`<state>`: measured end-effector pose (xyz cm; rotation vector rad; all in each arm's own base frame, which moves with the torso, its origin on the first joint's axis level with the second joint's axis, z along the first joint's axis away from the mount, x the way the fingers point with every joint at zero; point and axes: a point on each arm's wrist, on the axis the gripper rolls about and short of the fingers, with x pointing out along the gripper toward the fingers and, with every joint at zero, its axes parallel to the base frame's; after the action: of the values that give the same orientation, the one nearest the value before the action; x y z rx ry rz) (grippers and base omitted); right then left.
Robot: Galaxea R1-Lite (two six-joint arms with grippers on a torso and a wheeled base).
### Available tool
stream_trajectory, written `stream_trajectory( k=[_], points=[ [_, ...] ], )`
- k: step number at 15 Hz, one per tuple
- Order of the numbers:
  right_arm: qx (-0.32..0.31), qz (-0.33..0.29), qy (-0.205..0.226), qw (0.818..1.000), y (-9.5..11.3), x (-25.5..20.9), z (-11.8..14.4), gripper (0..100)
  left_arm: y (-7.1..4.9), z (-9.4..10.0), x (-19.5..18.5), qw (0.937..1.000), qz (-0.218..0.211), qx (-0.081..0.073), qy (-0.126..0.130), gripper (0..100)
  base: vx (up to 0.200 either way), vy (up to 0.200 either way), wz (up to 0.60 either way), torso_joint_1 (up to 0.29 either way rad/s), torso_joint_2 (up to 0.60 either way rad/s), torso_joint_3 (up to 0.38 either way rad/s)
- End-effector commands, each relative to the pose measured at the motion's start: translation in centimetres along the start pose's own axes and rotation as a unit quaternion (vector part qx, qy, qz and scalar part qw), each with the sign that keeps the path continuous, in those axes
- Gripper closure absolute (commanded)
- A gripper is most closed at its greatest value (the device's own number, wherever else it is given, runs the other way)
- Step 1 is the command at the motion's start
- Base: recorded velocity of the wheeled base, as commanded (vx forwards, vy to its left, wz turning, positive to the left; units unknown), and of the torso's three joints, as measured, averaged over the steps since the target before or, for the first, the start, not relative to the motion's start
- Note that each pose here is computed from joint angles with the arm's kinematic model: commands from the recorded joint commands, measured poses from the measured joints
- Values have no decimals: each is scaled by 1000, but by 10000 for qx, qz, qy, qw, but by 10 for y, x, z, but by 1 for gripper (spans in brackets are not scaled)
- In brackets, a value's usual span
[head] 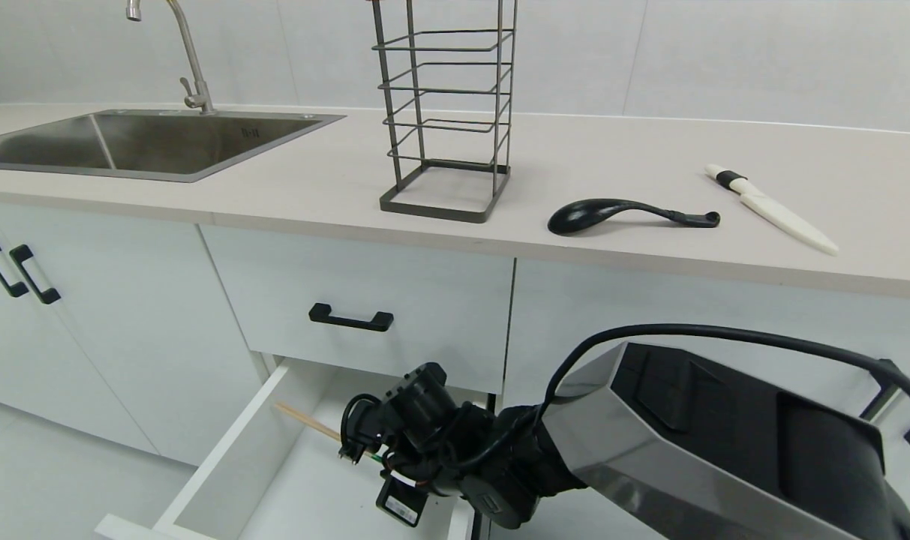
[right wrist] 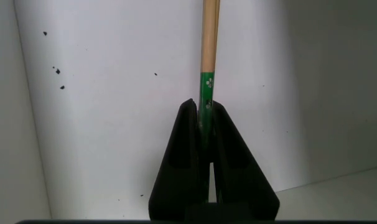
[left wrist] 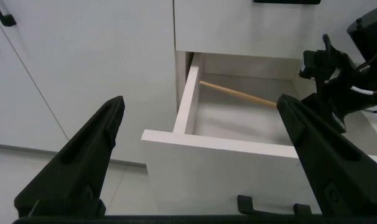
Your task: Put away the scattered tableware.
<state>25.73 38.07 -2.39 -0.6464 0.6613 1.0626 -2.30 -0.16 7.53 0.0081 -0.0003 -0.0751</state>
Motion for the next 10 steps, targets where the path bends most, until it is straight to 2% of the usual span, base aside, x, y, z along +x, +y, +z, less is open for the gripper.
stream_trajectory(
  k=[1, 7, 8, 10],
  points=[
    [-27, 50, 107, 9999, 4, 7, -7, 100, 0, 0, 0, 10000, 7, 5, 8, 0, 0, 0, 0, 0, 0, 0],
    [-57, 98, 159, 9998, 11, 14, -9, 100, 0, 0, 0, 10000, 0, -3, 8, 0, 0, 0, 0, 0, 0, 0],
    [-58, 95, 120, 9999, 10, 14, -8, 0, 0, 0, 0, 10000, 0, -3, 8, 0, 0, 0, 0, 0, 0, 0],
    [-69, 68, 24, 10000, 9, 8, -3, 0, 0, 0, 0, 10000, 0, 5, 8, 0, 0, 0, 0, 0, 0, 0]
  ],
)
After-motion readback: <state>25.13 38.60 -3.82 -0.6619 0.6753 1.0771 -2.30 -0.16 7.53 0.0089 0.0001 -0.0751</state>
